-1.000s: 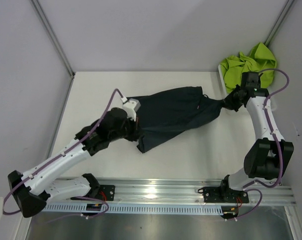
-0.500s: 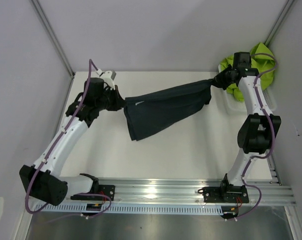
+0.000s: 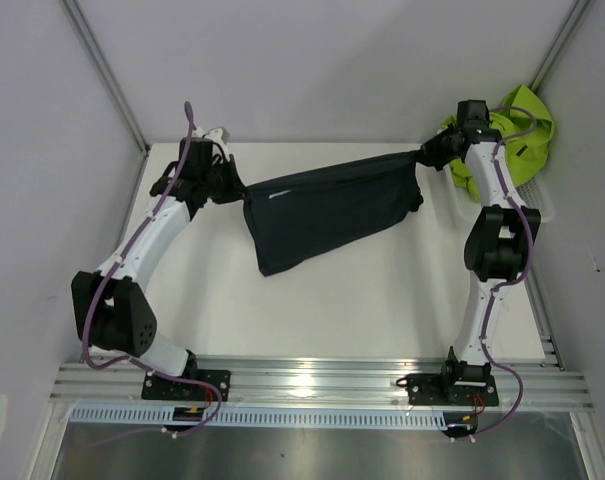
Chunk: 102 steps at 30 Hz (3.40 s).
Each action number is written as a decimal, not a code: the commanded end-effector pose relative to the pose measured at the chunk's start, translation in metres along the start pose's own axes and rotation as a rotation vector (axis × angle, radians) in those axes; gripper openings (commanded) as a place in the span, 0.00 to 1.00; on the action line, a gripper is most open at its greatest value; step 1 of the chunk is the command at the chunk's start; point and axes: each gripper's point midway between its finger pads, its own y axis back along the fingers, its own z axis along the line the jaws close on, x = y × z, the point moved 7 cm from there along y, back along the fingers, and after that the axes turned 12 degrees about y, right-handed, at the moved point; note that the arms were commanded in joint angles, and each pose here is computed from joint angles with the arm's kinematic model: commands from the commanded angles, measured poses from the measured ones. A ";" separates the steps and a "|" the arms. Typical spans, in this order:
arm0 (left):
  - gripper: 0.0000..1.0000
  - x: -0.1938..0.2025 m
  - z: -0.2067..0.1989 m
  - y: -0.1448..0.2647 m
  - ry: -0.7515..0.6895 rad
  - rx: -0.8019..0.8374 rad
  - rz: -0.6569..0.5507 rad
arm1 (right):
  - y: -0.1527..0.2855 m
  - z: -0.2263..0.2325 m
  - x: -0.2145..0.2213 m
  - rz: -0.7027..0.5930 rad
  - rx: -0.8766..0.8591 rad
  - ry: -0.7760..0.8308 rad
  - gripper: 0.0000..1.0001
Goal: Fold and stack the shorts
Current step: Fold the shorts
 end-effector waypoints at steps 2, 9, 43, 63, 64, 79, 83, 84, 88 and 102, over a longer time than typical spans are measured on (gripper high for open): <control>0.00 -0.038 0.001 -0.009 0.041 -0.035 -0.116 | -0.018 0.005 -0.027 -0.069 -0.043 0.012 0.00; 0.00 -0.051 0.018 -0.056 0.085 -0.077 -0.106 | -0.051 0.011 -0.035 -0.091 -0.121 0.002 0.00; 0.91 0.045 -0.017 -0.028 0.035 0.000 -0.109 | -0.008 -0.050 0.062 -0.171 0.044 0.400 0.90; 0.92 0.075 -0.003 0.008 0.015 0.014 -0.097 | -0.078 -0.076 0.066 -0.263 0.173 0.221 0.99; 0.92 0.075 -0.003 0.008 0.013 0.014 -0.095 | -0.083 -0.079 0.067 -0.269 0.203 0.223 0.99; 0.92 0.077 -0.005 0.014 0.010 0.045 -0.104 | -0.076 -0.046 0.091 -0.217 0.208 0.406 0.26; 0.92 0.080 -0.007 0.015 0.012 0.074 -0.094 | -0.056 -0.033 0.118 -0.103 0.161 0.508 0.13; 0.93 0.082 -0.006 0.014 0.009 0.077 -0.090 | -0.047 -0.030 0.127 -0.066 0.159 0.533 0.11; 0.93 0.086 -0.008 0.011 -0.002 0.080 -0.073 | -0.022 -0.015 0.181 0.026 0.201 0.682 0.06; 0.92 0.113 -0.018 -0.008 -0.051 0.113 0.009 | 0.093 -0.060 0.364 0.334 0.010 0.718 0.90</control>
